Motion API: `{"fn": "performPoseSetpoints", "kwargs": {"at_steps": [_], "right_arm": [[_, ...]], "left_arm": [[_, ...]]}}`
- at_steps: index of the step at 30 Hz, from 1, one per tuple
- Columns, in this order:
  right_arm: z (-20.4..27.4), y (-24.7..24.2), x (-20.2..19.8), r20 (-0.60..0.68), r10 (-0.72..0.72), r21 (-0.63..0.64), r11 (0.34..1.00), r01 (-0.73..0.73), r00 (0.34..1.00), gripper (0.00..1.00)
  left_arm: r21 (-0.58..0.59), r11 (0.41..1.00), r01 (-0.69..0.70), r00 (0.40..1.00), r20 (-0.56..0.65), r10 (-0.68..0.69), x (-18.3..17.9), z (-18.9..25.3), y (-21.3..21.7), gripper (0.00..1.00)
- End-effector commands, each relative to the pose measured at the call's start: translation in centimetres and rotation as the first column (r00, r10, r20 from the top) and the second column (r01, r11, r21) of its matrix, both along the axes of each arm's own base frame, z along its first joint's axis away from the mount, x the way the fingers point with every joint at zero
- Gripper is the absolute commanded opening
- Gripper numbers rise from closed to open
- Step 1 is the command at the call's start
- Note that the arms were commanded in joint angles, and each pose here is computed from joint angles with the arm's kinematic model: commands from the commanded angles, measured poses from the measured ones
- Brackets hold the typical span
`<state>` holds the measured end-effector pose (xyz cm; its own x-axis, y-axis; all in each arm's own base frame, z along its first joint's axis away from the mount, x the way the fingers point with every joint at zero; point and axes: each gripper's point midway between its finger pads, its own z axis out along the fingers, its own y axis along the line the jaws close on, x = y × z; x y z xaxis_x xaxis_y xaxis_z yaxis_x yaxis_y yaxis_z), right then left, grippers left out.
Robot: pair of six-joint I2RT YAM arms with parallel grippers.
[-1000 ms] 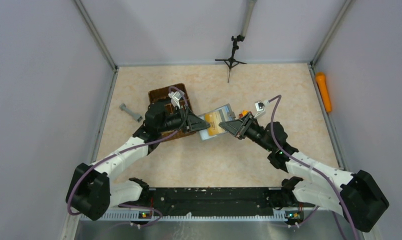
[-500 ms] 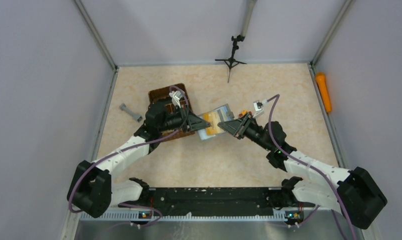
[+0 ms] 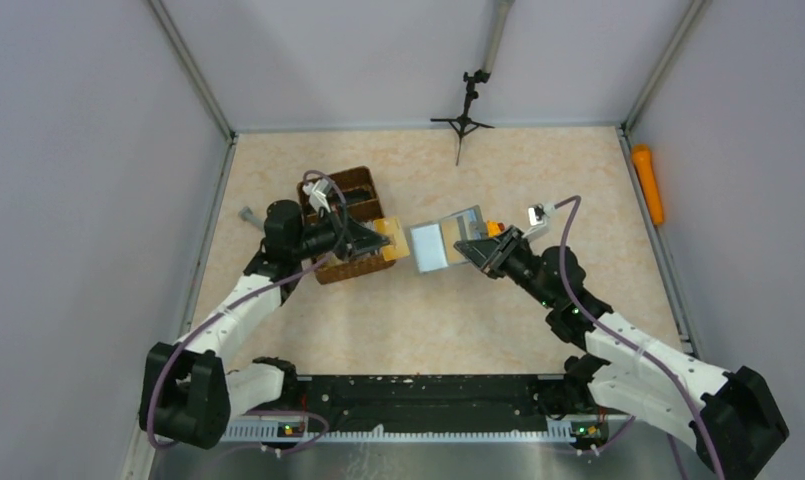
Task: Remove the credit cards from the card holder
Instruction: Place the credit card in the storage box.
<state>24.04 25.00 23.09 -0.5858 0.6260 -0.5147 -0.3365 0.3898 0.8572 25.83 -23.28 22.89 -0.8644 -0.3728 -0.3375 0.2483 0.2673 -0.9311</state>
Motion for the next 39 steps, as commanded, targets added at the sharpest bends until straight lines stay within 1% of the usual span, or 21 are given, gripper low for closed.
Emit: {"fn": "performPoseSetpoints", "kwargs": {"at_steps": [1,3,4,7,9,12,14,17,18,19,22,28,32,33,35,36,37,38,39], "right_arm": [[1.3,-2.4,1.5,0.062,-0.128,-0.088,0.987,0.133,0.990,0.02],[1.5,-3.1,1.5,0.083,-0.150,-0.126,0.979,0.159,0.985,0.02],[1.7,-3.4,1.6,0.101,-0.158,-0.147,0.974,0.172,0.982,0.02],[2.2,-4.3,1.6,0.136,-0.181,-0.194,0.959,0.205,0.974,0.02],[2.5,-4.7,1.6,0.154,-0.188,-0.218,0.951,0.219,0.970,0.02],[3.0,-4.9,1.6,0.172,-0.182,-0.242,0.945,0.220,0.968,0.02],[3.1,-4.8,1.6,0.179,-0.173,-0.257,0.942,0.216,0.968,0.02],[3.1,-4.8,1.5,0.187,-0.165,-0.269,0.939,0.212,0.968,0.02],[3.1,-4.8,1.5,0.187,-0.163,-0.272,0.939,0.210,0.969,0.02],[3.0,-4.8,1.5,0.188,-0.159,-0.274,0.939,0.207,0.969,0.02],[2.8,-4.5,1.4,0.187,-0.148,-0.273,0.942,0.196,0.971,0.01],[2.6,-4.3,1.3,0.179,-0.132,-0.272,0.946,0.178,0.975,0.01],[2.4,-4.1,1.2,0.174,-0.125,-0.274,0.947,0.169,0.977,0.01],[2.4,-4.1,1.2,0.171,-0.123,-0.274,0.947,0.168,0.977,0.01],[2.2,-4.0,1.3,0.165,-0.122,-0.278,0.946,0.165,0.979,0.01],[2.1,-4.0,1.3,0.163,-0.122,-0.279,0.946,0.164,0.979,0.01],[1.9,-3.9,1.3,0.160,-0.121,-0.282,0.945,0.163,0.980,0.00],[1.7,-3.9,1.3,0.158,-0.121,-0.284,0.945,0.163,0.980,0.00],[1.5,-3.9,1.4,0.156,-0.122,-0.287,0.944,0.163,0.980,0.00]], "left_arm": [[0.202,0.975,-0.090,0.996,0.009,0.090,1.0,-1.5,3.7,0.00],[0.389,0.905,-0.173,0.982,-0.006,0.190,1.9,-3.1,6.2,0.00],[0.479,0.857,-0.192,0.970,-0.040,0.240,1.8,-4.3,7.6,0.00],[0.629,0.740,-0.238,0.942,-0.034,0.333,2.4,-5.7,10.4,0.00],[0.688,0.678,-0.260,0.927,-0.020,0.375,2.9,-6.1,11.9,0.00],[0.742,0.603,-0.293,0.903,0.007,0.431,3.6,-6.1,13.6,0.00],[0.783,0.531,-0.324,0.879,0.041,0.475,4.0,-6.4,15.1,0.00],[0.841,0.429,-0.330,0.850,0.068,0.522,4.3,-7.3,17.2,0.00],[0.850,0.413,-0.328,0.847,0.071,0.527,4.4,-7.7,17.5,0.00],[0.853,0.408,-0.324,0.847,0.069,0.527,4.6,-8.0,17.6,0.00],[0.843,0.422,-0.333,0.847,0.071,0.526,5.2,-8.0,17.2,0.00],[0.815,0.423,-0.397,0.838,0.135,0.528,7.4,-7.1,17.1,0.00],[0.789,0.463,-0.403,0.853,0.141,0.502,8.8,-6.9,16.1,0.00],[0.787,0.472,-0.397,0.858,0.134,0.496,8.9,-7.0,15.9,0.02],[0.792,0.472,-0.387,0.861,0.127,0.492,9.1,-7.3,15.9,0.12],[0.785,0.493,-0.375,0.871,0.117,0.477,9.0,-7.4,15.4,0.16],[0.788,0.486,-0.379,0.869,0.122,0.480,9.1,-7.4,15.6,0.22],[0.791,0.482,-0.377,0.868,0.121,0.482,9.0,-7.6,15.6,0.36],[0.801,0.456,-0.387,0.858,0.133,0.496,9.2,-7.7,16.2,0.52]]}}
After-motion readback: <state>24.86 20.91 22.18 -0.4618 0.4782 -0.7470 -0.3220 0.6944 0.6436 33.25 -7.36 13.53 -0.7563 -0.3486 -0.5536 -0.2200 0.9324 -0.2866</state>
